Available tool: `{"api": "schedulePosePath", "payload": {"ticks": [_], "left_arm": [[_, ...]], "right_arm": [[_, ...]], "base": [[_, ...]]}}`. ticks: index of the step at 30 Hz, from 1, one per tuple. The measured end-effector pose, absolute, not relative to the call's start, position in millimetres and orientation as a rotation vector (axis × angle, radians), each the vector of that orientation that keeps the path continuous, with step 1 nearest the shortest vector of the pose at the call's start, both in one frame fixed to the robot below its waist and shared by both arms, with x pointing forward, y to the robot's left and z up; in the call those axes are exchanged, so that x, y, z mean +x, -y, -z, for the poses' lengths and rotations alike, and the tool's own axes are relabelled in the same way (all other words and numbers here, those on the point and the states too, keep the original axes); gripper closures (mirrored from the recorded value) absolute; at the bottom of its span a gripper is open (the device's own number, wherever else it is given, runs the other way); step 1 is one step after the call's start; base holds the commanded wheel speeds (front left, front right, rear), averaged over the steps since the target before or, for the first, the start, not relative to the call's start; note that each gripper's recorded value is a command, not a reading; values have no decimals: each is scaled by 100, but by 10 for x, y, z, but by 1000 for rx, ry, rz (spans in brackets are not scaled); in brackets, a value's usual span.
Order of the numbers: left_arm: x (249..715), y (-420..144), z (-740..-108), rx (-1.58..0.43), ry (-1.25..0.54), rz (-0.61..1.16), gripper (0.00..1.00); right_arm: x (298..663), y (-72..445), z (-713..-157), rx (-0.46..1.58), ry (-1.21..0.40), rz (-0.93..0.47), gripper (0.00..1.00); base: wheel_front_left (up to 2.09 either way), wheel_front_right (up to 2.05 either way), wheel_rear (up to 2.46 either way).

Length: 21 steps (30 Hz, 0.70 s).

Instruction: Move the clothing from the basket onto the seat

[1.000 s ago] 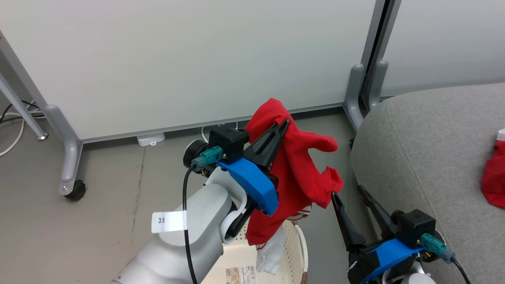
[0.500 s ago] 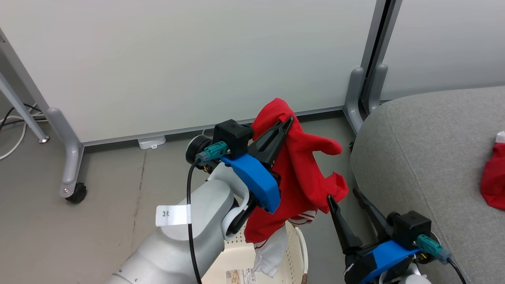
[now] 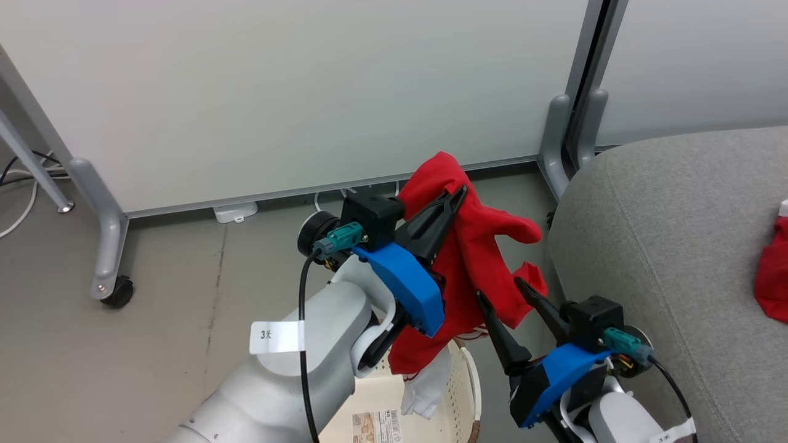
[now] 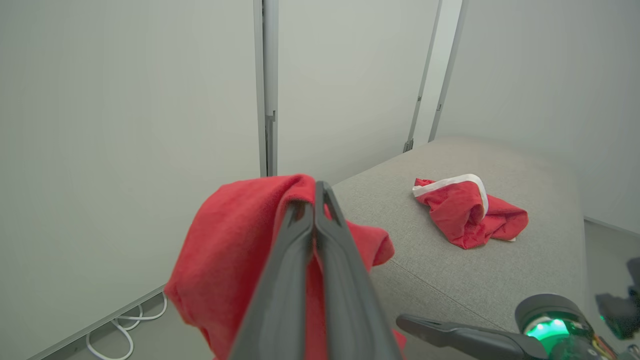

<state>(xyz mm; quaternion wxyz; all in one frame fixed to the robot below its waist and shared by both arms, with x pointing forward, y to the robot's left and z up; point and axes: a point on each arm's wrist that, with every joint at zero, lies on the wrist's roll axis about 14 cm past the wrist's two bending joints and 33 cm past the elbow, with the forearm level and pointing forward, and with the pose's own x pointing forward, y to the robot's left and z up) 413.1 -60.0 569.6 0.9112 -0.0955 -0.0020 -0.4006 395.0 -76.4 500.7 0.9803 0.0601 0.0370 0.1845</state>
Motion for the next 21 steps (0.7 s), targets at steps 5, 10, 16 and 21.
{"api": "schedulePosePath", "payload": {"ticks": [5,10,16,21], "left_arm": [[4110,600,-5681,-197,-1,832,100],[4075,609,-5661,-192,-7,841,100],[4030,620,-5650,-190,-13,852,100],[4000,635,-5654,-188,-14,860,100]], "right_arm": [[4074,685,-4960,104,-101,-395,0],[4188,605,-4959,85,-107,-420,0],[4256,512,-4927,85,-127,-446,0],[4293,442,-4949,99,-130,-465,0]], "base": [[0,0,0],[0,0,0],[0,0,0],[0,0,0]]}}
